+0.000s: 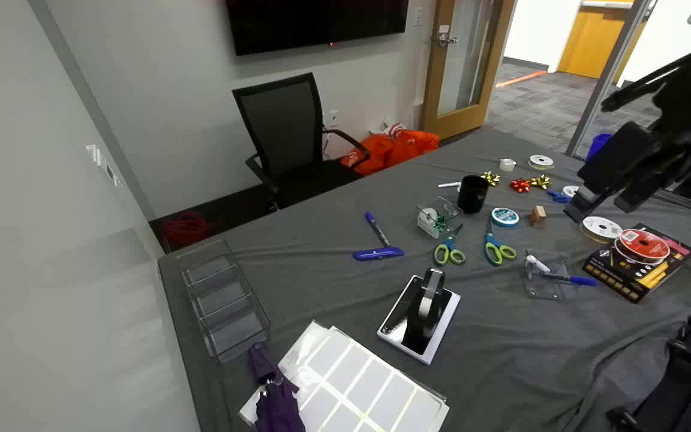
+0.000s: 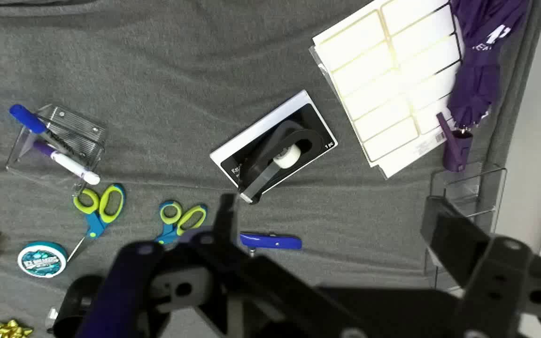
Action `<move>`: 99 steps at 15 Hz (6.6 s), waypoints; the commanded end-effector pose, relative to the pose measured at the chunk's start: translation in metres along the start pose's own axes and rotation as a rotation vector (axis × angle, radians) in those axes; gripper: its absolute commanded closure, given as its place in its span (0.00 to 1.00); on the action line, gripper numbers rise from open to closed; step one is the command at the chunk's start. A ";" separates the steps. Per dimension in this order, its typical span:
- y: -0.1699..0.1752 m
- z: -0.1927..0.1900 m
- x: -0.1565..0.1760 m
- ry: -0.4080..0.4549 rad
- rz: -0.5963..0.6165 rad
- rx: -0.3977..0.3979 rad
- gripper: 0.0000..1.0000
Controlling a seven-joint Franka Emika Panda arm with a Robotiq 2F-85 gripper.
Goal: Put the right scissors in the bowl furthest from you
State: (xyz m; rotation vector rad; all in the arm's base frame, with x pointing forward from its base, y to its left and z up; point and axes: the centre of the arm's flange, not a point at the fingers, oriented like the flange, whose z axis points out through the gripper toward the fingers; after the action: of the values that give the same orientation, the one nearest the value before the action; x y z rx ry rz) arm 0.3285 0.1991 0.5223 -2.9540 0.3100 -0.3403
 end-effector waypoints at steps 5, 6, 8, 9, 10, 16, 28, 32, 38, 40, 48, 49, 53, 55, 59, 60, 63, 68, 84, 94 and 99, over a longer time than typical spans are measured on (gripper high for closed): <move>0.000 0.000 0.000 0.000 0.000 0.000 0.00; 0.000 0.000 0.000 0.000 0.000 0.000 0.00; 0.000 0.000 0.000 0.000 0.000 0.000 0.00; 0.000 0.000 0.000 0.000 0.000 0.000 0.00; 0.000 0.000 0.000 0.000 0.000 0.000 0.00; 0.025 0.015 0.042 0.000 0.072 -0.006 0.00; 0.108 0.115 0.188 -0.027 0.242 -0.144 0.00; 0.135 0.150 0.228 -0.073 0.268 -0.163 0.00; 0.152 0.166 0.234 -0.078 0.302 -0.163 0.00; 0.151 0.166 0.235 -0.077 0.300 -0.161 0.00; 0.170 0.200 0.250 -0.140 0.294 -0.183 0.00; 0.176 0.208 0.253 -0.152 0.297 -0.192 0.00; 0.203 0.250 0.262 -0.245 0.302 -0.221 0.00; 0.216 0.271 0.265 -0.277 0.298 -0.212 0.00; 0.237 0.308 0.268 -0.295 0.298 -0.226 0.00; 0.242 0.316 0.270 -0.295 0.293 -0.226 0.00; 0.257 0.337 0.276 -0.298 0.300 -0.241 0.00; 0.286 0.359 0.296 -0.281 0.337 -0.276 0.00; 0.319 0.397 0.308 -0.257 0.351 -0.285 0.39; 0.311 0.426 0.301 -0.222 0.325 -0.289 0.22; 0.305 0.429 0.291 -0.232 0.308 -0.276 0.58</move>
State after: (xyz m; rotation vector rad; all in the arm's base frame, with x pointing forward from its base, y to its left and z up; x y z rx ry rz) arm 0.6546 -0.1096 0.1198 -3.1049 0.8717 0.1073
